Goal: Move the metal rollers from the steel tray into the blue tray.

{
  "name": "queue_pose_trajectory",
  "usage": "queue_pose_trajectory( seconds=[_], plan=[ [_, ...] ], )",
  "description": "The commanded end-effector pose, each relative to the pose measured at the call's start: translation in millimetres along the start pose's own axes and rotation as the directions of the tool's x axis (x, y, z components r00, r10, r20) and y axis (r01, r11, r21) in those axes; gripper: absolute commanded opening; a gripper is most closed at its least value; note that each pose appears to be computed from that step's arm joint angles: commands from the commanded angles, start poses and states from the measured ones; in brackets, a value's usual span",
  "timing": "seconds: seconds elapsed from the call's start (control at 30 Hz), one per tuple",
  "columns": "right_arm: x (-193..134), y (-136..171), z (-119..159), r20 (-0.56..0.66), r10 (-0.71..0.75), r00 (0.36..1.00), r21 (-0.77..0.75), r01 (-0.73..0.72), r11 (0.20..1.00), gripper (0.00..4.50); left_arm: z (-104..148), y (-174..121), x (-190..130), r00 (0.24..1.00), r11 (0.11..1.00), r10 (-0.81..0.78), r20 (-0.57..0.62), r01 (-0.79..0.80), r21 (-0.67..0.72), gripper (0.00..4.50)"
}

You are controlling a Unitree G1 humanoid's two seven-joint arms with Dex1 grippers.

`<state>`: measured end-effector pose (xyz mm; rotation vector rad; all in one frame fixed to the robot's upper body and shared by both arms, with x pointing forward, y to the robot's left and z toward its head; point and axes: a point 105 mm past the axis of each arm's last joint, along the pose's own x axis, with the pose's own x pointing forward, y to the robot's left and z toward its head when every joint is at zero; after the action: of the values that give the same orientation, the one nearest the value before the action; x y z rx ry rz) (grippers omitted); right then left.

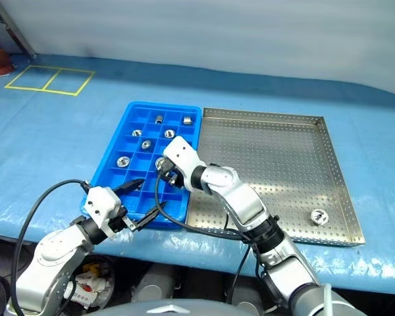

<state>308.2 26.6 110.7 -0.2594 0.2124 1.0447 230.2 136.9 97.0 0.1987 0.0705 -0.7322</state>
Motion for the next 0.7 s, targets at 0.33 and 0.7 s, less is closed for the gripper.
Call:
queue_pose_trajectory(
  seconds=[0.33,0.7],
  plan=[
    [-17.7,-4.0,-6.3,-0.06,-0.028,0.998,-0.048,0.025,0.999,3.0,15.8,-7.1,6.9,0.997,0.998,-0.064,0.054,0.062,0.023,4.5],
    [-27.9,-11.6,4.1,0.023,-0.09,0.996,-0.025,0.09,0.996,4.47,18.6,-9.3,11.3,0.993,0.993,-0.112,0.046,0.11,0.043,4.5]
  ],
)
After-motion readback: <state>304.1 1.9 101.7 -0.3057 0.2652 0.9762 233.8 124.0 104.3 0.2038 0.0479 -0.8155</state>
